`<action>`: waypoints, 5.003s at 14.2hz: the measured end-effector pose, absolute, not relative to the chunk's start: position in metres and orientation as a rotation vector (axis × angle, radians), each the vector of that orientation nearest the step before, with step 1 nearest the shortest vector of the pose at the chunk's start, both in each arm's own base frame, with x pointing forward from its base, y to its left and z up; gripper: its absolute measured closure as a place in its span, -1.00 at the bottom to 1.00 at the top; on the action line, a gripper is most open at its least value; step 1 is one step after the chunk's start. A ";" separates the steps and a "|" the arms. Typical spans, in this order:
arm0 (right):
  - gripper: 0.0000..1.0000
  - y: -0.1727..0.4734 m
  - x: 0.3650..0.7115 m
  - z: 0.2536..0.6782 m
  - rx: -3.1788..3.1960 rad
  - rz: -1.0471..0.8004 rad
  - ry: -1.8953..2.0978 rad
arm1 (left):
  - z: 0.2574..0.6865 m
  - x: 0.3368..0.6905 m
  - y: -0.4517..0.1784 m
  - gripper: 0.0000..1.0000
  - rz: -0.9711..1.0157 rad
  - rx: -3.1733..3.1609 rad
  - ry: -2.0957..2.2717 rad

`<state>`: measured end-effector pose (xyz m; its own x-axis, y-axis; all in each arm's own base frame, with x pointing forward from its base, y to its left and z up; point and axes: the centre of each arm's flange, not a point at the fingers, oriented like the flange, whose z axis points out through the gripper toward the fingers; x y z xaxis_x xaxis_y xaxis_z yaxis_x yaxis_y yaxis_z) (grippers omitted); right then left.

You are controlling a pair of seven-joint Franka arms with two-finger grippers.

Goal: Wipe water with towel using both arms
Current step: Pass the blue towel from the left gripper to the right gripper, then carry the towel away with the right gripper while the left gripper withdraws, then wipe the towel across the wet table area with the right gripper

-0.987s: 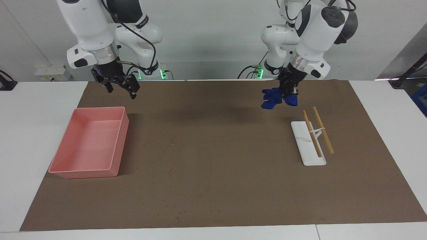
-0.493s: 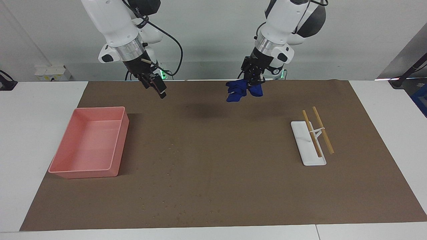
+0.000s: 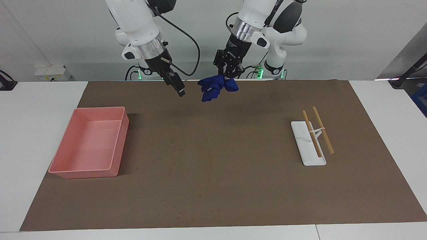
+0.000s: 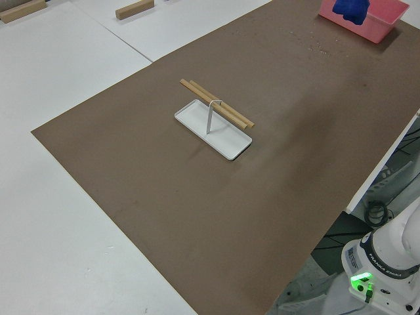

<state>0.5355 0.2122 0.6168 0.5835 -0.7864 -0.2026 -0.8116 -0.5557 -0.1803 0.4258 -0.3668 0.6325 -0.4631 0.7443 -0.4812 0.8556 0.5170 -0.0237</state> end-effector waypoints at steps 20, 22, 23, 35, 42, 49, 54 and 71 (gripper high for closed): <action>-0.89 0.244 0.538 0.630 -2.219 0.333 1.485 | 0.671 0.397 -0.412 0.60 -0.435 1.245 2.156; -0.52 0.249 0.537 0.629 -2.224 0.333 1.475 | 0.672 0.397 -0.412 0.60 -0.435 1.235 2.142; -0.30 0.247 0.538 0.630 -2.221 0.331 1.479 | 0.674 0.399 -0.412 0.60 -0.435 1.226 2.134; 0.81 0.220 0.551 0.630 -2.178 0.308 1.529 | 0.667 0.403 -0.411 -0.42 -0.436 1.227 2.151; 0.81 0.191 0.589 0.615 -2.128 0.092 1.537 | 0.655 0.422 -0.387 -1.00 -0.335 1.372 2.144; 0.81 0.169 0.685 0.509 -2.202 -0.195 1.344 | 0.631 0.433 -0.347 -1.00 -0.191 1.927 1.956; 0.81 0.155 0.755 0.445 -2.209 -0.393 1.221 | 0.620 0.442 -0.299 -1.00 -0.187 2.266 1.799; 0.81 0.158 0.699 0.283 -2.457 -0.317 1.132 | 0.607 0.492 -0.063 -1.00 -0.139 3.021 0.843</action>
<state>0.6987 0.1582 0.2829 0.6438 -0.7645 0.0322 -0.6702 -0.5837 -0.4584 0.4922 -0.0630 0.6068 0.8518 0.5169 -0.0856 0.5171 -0.8557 -0.0216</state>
